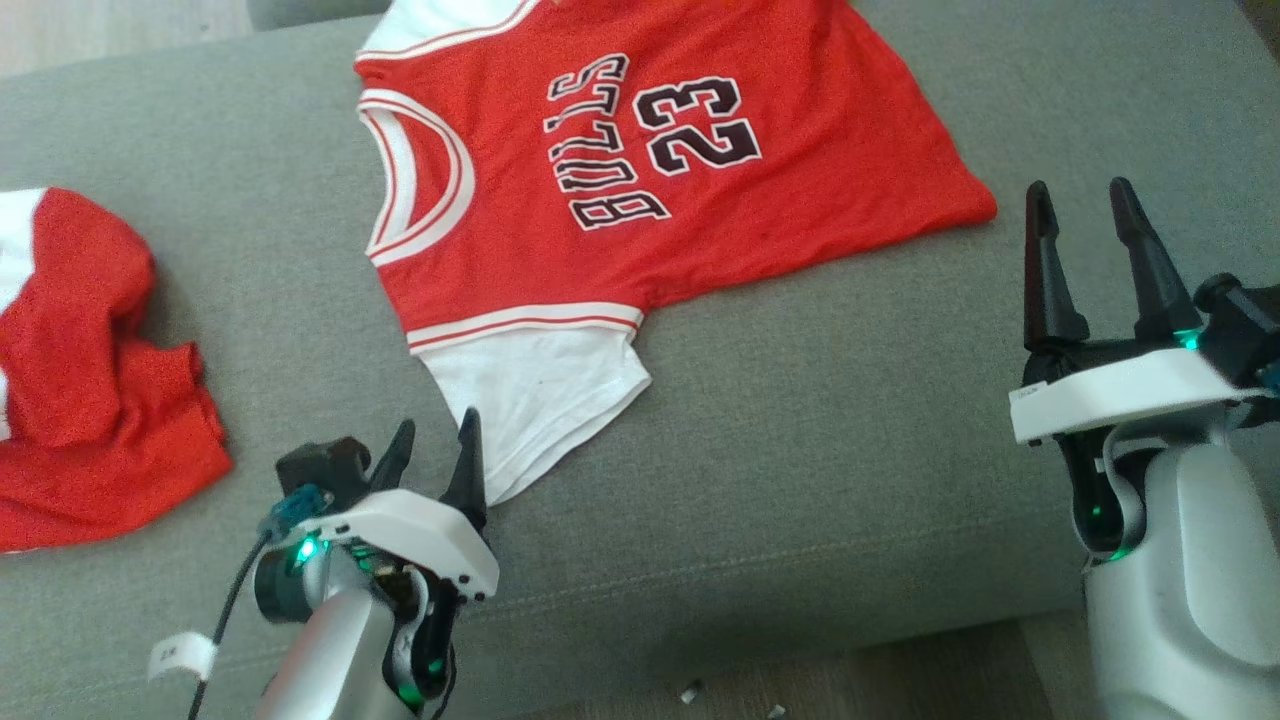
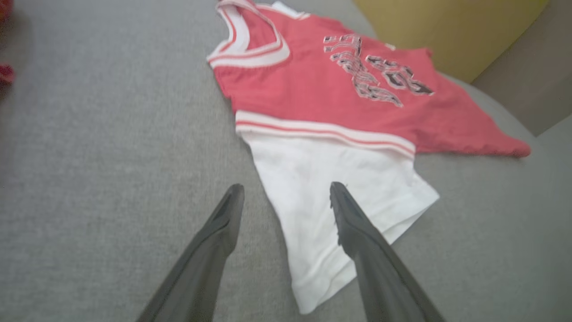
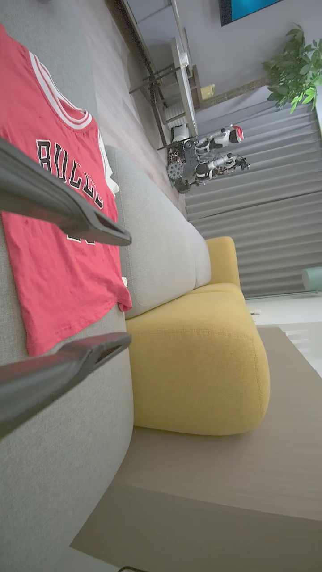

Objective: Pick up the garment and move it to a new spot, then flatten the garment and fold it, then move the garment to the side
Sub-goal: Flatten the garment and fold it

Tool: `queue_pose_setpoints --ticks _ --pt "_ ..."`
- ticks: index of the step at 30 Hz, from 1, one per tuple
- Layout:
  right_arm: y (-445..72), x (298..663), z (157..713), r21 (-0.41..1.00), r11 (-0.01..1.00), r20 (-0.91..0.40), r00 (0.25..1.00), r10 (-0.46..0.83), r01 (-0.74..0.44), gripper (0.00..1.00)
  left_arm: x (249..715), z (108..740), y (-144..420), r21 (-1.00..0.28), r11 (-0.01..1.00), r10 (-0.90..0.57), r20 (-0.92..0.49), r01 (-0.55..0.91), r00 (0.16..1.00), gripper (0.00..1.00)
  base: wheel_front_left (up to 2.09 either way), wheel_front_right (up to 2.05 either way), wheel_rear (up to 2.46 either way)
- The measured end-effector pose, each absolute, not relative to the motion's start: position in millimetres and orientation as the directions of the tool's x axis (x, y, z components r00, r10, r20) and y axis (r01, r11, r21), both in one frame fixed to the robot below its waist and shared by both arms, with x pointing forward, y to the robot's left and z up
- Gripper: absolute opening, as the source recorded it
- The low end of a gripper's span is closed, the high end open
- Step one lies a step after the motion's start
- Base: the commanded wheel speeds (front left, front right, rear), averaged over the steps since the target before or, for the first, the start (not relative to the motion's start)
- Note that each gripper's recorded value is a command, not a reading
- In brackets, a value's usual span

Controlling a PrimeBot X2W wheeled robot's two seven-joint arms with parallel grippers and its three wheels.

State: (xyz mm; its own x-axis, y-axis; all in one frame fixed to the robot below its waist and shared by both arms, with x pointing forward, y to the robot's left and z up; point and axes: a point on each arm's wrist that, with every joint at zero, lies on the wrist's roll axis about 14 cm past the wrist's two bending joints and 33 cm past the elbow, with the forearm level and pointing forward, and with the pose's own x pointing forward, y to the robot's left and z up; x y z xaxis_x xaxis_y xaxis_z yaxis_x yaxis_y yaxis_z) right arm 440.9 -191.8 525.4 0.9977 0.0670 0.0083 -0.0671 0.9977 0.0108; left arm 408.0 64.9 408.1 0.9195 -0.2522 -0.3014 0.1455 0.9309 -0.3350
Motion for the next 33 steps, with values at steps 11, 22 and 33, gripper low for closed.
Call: queue_pose_setpoints --ticks 11,22,33 --pt "-206 439 516 0.007 1.0 -0.014 1.0 0.027 -0.027 1.0 410 367 44 -0.279 0.942 -0.301 -0.46 0.186 0.835 1.0 0.0 0.0 0.0" --pt "-208 440 513 0.02 1.0 -0.02 1.0 0.016 -0.015 1.0 409 369 35 -0.336 0.92 -0.351 -0.479 0.202 0.805 0.0 0.0 0.0 0.0" --pt "-224 444 482 0.131 0.989 -0.148 0.987 -0.054 0.074 1.0 431 423 68 -0.37 0.919 -0.248 -0.276 0.135 0.929 0.0 0.0 0.0 0.0"
